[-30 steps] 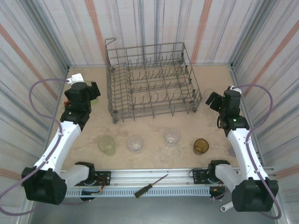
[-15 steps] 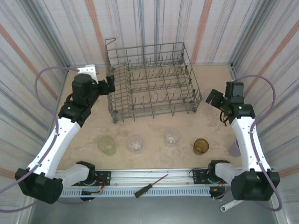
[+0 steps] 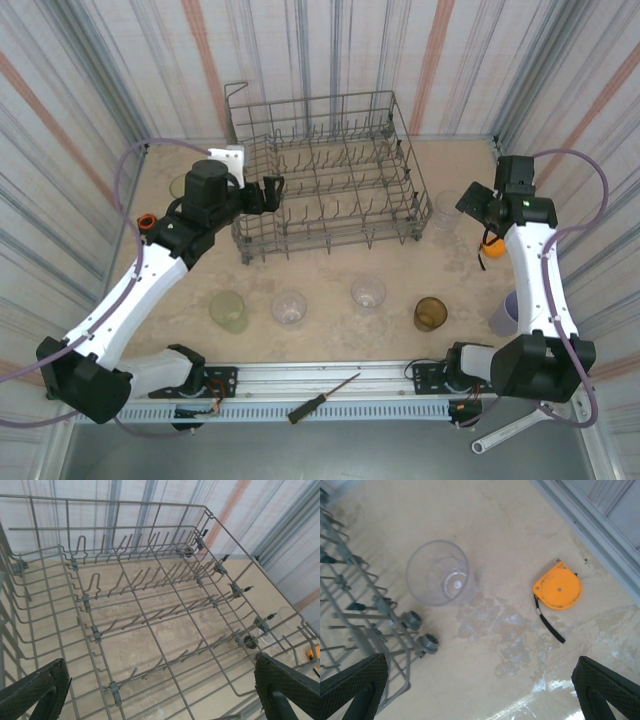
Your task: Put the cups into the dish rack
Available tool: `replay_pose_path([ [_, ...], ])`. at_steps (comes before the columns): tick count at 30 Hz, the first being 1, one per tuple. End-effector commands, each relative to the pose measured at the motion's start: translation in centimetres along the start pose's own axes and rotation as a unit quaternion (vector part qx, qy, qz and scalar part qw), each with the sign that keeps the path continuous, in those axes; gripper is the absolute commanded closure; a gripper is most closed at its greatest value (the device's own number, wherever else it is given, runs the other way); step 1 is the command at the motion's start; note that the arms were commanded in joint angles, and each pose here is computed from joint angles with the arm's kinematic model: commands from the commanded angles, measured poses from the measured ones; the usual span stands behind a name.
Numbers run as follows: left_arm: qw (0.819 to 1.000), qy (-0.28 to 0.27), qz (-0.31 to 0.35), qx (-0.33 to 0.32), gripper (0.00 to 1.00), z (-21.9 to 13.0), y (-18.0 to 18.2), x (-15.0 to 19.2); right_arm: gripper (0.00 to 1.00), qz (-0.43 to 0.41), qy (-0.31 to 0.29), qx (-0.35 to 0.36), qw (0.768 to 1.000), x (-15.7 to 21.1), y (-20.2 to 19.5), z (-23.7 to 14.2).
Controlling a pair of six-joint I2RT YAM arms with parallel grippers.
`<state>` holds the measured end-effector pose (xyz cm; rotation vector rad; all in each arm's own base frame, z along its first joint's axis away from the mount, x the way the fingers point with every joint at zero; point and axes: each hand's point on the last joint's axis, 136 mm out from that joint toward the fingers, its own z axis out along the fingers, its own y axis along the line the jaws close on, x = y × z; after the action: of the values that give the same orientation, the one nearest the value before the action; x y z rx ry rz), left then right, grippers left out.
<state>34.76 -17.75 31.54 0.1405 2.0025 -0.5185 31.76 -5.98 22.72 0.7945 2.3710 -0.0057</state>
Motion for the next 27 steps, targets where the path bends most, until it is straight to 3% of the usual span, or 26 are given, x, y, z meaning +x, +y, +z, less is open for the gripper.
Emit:
replay_pose_path([
  [1,1.000,0.008,-0.008,0.021,0.01,-0.7,-1.0,-0.2,0.01,-0.003,0.017,0.032,0.999,0.3,-1.3,0.0],
  [15,0.997,0.036,-0.016,0.064,0.01,-0.4,-2.3,1.3,0.01,0.040,0.073,0.038,0.996,5.7,-2.7,-0.7],
  [19,0.998,0.044,0.001,0.045,0.01,-0.3,-1.7,1.4,0.01,0.044,0.081,0.027,0.995,7.2,-2.4,-1.7],
  [27,0.998,0.054,-0.006,0.043,0.01,-0.1,-1.6,1.8,0.00,-0.009,0.123,0.023,0.992,11.6,-0.5,-3.0],
])
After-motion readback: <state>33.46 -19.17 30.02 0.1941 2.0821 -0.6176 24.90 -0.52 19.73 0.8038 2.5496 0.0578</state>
